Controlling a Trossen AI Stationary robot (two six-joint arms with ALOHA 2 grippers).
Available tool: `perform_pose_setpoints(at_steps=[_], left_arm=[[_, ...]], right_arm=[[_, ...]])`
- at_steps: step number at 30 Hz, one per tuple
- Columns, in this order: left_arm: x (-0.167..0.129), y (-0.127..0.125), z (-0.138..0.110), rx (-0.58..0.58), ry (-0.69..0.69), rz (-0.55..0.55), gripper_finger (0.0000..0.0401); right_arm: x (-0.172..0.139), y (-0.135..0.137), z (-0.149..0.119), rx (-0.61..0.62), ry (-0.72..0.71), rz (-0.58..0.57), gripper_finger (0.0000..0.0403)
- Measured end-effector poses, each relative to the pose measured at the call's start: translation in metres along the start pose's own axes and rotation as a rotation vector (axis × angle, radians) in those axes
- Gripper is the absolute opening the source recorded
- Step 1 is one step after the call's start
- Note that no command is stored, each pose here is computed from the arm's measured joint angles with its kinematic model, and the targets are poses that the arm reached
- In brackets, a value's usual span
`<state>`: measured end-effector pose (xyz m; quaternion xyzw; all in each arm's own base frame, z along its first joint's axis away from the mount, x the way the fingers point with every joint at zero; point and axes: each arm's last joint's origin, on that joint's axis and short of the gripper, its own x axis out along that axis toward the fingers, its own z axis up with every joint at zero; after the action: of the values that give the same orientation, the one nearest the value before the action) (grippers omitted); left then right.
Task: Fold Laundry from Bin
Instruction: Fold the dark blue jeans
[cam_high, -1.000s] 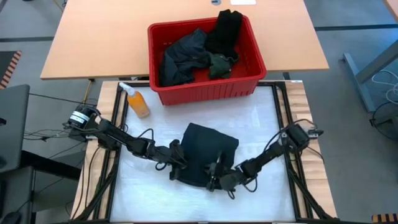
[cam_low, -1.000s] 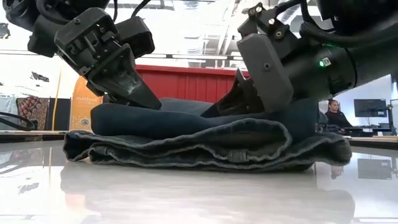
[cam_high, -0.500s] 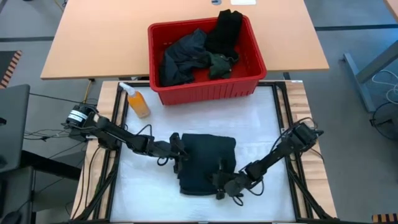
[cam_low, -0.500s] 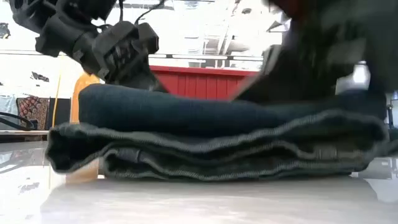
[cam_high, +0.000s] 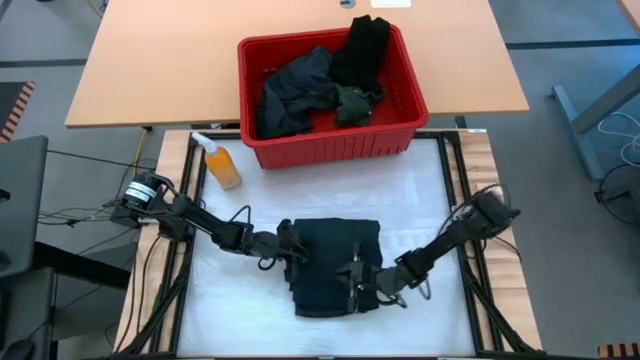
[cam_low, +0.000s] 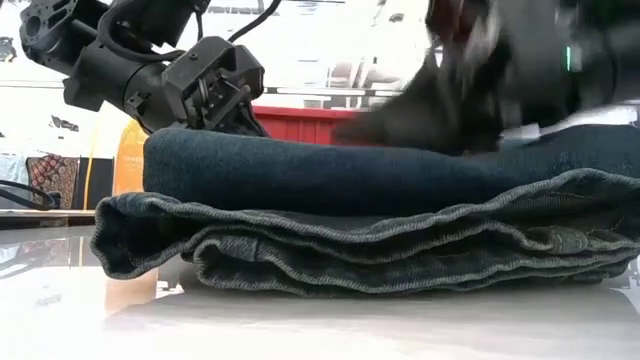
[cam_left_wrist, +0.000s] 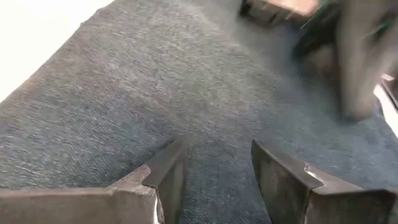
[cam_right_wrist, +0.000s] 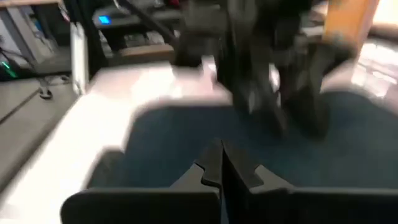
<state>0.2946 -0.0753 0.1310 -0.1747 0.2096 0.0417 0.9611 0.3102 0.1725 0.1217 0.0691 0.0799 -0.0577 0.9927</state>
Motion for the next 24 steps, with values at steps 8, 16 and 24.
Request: perform_pose_setpoints(at_steps=[8,16,24], left_arm=[[-0.014,-0.008,0.022,0.044,-0.075,-0.055,0.0169],[-0.019,-0.008,0.028,0.069,-0.11,-0.029,0.0169],[-0.019,-0.008,0.027,0.064,-0.099,-0.024,0.0169]], right_arm=[[0.011,-0.005,-0.06,0.044,0.098,-0.041,0.0023],[-0.019,-0.031,-0.051,-0.021,0.253,-0.156,0.0023],[-0.075,-0.096,-0.039,-0.107,0.418,-0.267,0.0023]])
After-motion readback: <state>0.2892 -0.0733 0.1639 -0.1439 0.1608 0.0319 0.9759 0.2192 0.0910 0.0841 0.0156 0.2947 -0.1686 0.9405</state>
